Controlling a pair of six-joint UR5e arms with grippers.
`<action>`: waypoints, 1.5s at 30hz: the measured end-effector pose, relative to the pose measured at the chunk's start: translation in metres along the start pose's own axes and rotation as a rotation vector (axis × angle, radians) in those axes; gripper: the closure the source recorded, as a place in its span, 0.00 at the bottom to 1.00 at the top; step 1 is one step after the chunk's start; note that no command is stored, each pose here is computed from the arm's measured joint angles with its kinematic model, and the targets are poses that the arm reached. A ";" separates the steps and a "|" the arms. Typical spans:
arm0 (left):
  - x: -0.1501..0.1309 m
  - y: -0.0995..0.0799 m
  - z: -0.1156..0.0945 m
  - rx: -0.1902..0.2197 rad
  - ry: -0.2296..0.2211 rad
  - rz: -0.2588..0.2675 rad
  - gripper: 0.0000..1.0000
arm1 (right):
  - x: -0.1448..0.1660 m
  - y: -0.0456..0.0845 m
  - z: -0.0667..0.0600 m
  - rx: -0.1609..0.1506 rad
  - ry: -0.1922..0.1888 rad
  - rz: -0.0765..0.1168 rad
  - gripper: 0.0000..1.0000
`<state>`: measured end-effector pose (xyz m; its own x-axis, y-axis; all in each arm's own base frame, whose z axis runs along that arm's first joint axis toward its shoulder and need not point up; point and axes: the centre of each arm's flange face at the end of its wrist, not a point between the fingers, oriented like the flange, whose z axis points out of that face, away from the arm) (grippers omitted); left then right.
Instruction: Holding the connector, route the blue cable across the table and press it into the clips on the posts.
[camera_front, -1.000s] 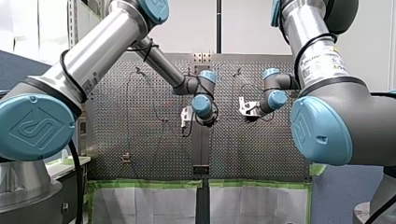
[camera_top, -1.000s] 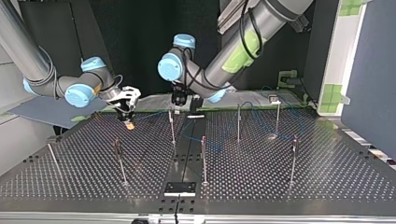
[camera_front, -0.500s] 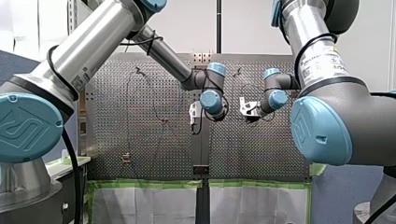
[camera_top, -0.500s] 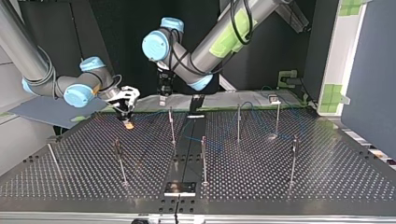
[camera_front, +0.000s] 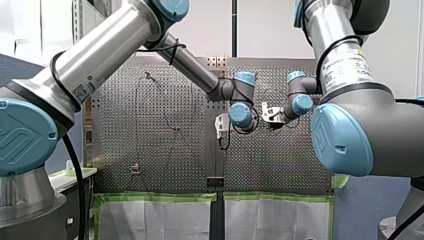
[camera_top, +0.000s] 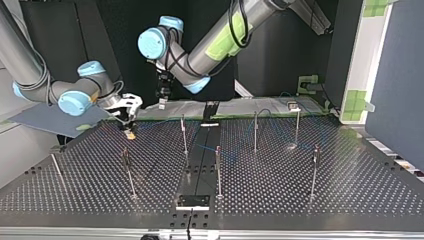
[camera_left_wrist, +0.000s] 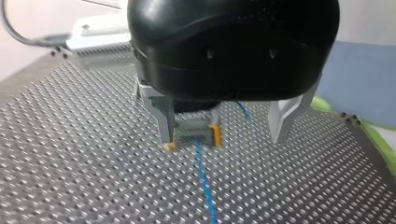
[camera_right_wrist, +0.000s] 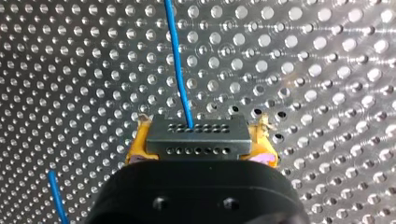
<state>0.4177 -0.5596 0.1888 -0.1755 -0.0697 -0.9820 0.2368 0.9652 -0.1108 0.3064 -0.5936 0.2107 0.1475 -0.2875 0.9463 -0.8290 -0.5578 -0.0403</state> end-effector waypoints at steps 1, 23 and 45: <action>0.003 0.000 0.002 -0.004 0.006 0.004 0.00 | 0.001 0.001 0.000 0.001 0.001 0.002 1.00; 0.015 -0.014 0.049 -0.053 0.002 0.004 0.00 | 0.003 0.009 -0.008 0.013 0.000 0.024 1.00; 0.002 -0.027 0.088 -0.083 -0.037 -0.039 0.00 | 0.003 0.009 -0.007 0.014 0.001 0.023 1.00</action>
<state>0.4951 -0.6075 0.1763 -0.1476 -0.1155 -0.9823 0.1505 0.9790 -0.1377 0.2950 -0.5939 0.2154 0.1277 -0.2994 0.9455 -0.8246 -0.5617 -0.0665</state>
